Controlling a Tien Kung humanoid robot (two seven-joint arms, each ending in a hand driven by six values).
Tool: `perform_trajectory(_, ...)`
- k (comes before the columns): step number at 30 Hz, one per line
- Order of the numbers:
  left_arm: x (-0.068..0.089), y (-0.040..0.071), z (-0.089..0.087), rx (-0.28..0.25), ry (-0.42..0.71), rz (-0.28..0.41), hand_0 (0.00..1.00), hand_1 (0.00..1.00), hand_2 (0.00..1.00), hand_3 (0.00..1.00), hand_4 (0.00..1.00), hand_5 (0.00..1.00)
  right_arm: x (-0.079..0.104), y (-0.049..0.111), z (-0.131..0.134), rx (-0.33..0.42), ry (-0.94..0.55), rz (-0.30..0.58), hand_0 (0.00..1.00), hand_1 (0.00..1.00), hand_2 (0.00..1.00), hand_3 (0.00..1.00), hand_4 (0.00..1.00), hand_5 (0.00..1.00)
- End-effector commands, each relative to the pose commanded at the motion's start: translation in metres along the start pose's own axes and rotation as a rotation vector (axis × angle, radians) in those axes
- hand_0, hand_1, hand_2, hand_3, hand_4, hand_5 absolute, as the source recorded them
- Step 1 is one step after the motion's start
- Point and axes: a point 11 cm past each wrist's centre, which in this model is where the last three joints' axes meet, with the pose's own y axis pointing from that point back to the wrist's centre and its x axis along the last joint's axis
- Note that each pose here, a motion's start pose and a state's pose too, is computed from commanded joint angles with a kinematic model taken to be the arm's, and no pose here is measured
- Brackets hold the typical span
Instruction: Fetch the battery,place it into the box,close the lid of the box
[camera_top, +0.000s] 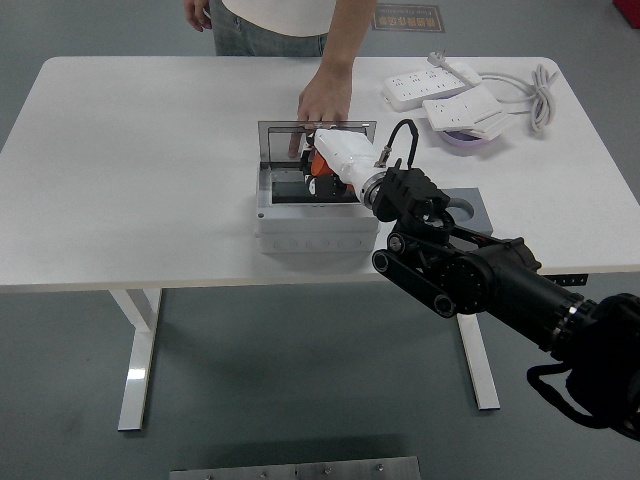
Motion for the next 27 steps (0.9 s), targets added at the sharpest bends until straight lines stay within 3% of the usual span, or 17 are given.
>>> perform_trajectory(6, -0.0002, -0.0001, -0.0002, 0.0, -0.001, 0.0, 0.632, 0.719, 0.573, 0.564, 0.66, 0.138, 0.0004, -0.0001, 0.0005, 0.007, -0.003, 0.005, 0.335, 0.312, 0.333, 0.366, 0.146, 0.002)
perform_trajectory(7, -0.0003, -0.0001, -0.0003, 0.001, -0.002, 0.0, 0.632, 0.719, 0.573, 0.564, 0.659, 0.137, 0.0001, 0.0, 0.0008, 0.007, -0.004, 0.004, 0.353, 0.344, 0.384, 0.476, 0.413, 0.132)
perform_trajectory(13, -0.0005, 0.0001, 0.0002, 0.001, -0.003, 0.0, 0.632, 0.719, 0.573, 0.564, 0.659, 0.137, -0.0013, 0.0001, 0.0016, 0.007, -0.009, -0.002, 0.353, 0.344, 0.384, 0.476, 0.413, 0.132)
perform_trajectory(14, -0.0005, 0.0002, 0.0006, 0.0, -0.003, 0.0, 0.632, 0.719, 0.575, 0.565, 0.658, 0.133, -0.0013, 0.0, 0.0018, 0.007, -0.009, -0.002, 0.447, 0.499, 0.558, 0.625, 0.618, 0.171)
perform_trajectory(19, -0.0014, 0.0004, 0.0018, -0.001, -0.005, -0.002, 0.632, 0.719, 0.575, 0.565, 0.658, 0.133, -0.0009, -0.0002, 0.0033, 0.004, -0.013, 0.002, 0.447, 0.499, 0.558, 0.625, 0.618, 0.171)
perform_trajectory(20, -0.0017, 0.0005, 0.0019, -0.001, -0.006, -0.002, 0.633, 0.719, 0.575, 0.565, 0.658, 0.133, -0.001, -0.0002, 0.0037, 0.003, -0.013, 0.002, 0.545, 0.561, 0.584, 0.631, 0.782, 0.289)
perform_trajectory(24, -0.0023, 0.0006, 0.0024, -0.001, -0.008, -0.003, 0.633, 0.719, 0.575, 0.565, 0.658, 0.133, -0.0015, 0.0, 0.0049, -0.001, -0.015, 0.004, 0.545, 0.561, 0.584, 0.631, 0.782, 0.289)
perform_trajectory(25, -0.0024, 0.0007, 0.0026, -0.001, -0.009, -0.003, 0.633, 0.719, 0.575, 0.565, 0.657, 0.131, -0.0016, 0.0, 0.005, -0.001, -0.015, 0.005, 0.592, 0.596, 0.621, 0.657, 0.84, 0.374)
perform_trajectory(27, -0.0026, 0.0008, 0.0031, -0.001, -0.009, -0.003, 0.633, 0.719, 0.575, 0.565, 0.657, 0.131, -0.0015, 0.0, 0.0052, -0.002, -0.014, 0.007, 0.592, 0.596, 0.621, 0.657, 0.84, 0.374)
